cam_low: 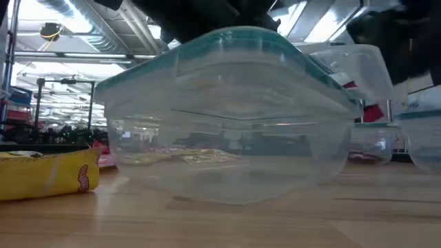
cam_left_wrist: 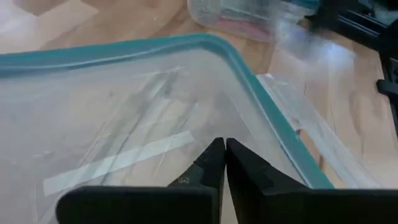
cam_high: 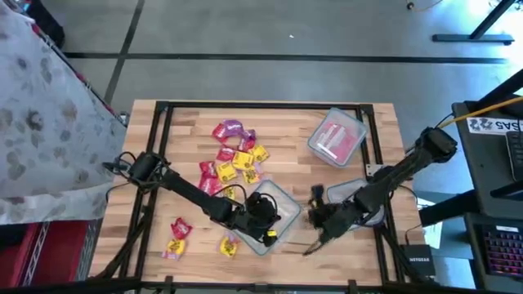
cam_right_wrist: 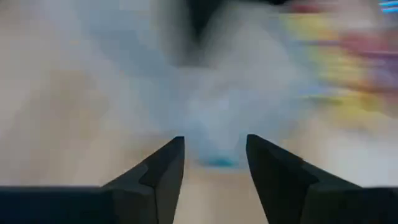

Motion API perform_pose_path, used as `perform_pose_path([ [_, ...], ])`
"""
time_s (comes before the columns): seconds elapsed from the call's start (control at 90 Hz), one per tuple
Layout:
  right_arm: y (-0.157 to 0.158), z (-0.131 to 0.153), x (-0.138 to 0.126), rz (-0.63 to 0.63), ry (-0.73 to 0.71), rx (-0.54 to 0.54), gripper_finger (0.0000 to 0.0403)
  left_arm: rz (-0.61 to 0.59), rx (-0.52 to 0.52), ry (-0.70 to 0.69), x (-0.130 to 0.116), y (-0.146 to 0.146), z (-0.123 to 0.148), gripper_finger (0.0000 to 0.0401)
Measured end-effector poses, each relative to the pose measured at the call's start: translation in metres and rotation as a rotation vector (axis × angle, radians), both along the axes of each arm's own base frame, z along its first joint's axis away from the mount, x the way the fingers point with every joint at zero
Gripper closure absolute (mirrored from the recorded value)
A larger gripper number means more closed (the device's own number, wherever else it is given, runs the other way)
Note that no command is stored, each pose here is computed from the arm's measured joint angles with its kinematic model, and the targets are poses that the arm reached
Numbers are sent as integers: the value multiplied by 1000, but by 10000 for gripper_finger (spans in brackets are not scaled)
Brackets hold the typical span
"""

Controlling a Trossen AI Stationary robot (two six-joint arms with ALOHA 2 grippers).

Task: Sort candy
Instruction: Open the rectangular transparent food container

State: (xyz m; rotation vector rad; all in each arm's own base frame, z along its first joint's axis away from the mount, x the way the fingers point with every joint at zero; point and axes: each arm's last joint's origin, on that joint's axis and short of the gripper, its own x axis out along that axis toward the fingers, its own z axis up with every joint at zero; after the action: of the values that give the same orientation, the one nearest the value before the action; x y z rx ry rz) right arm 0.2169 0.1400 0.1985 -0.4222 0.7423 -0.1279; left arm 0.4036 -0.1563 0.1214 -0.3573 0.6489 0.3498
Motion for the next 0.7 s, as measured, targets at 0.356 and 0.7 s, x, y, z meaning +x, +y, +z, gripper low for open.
perform_pose_path([
  [0.356,-58,-16,17,-262,125,131,242,-5,15,-14,2,-1,-3,401],
  [0.7,-28,-13,19,25,184,465,242,3,105,-50,0,4,21,401],
])
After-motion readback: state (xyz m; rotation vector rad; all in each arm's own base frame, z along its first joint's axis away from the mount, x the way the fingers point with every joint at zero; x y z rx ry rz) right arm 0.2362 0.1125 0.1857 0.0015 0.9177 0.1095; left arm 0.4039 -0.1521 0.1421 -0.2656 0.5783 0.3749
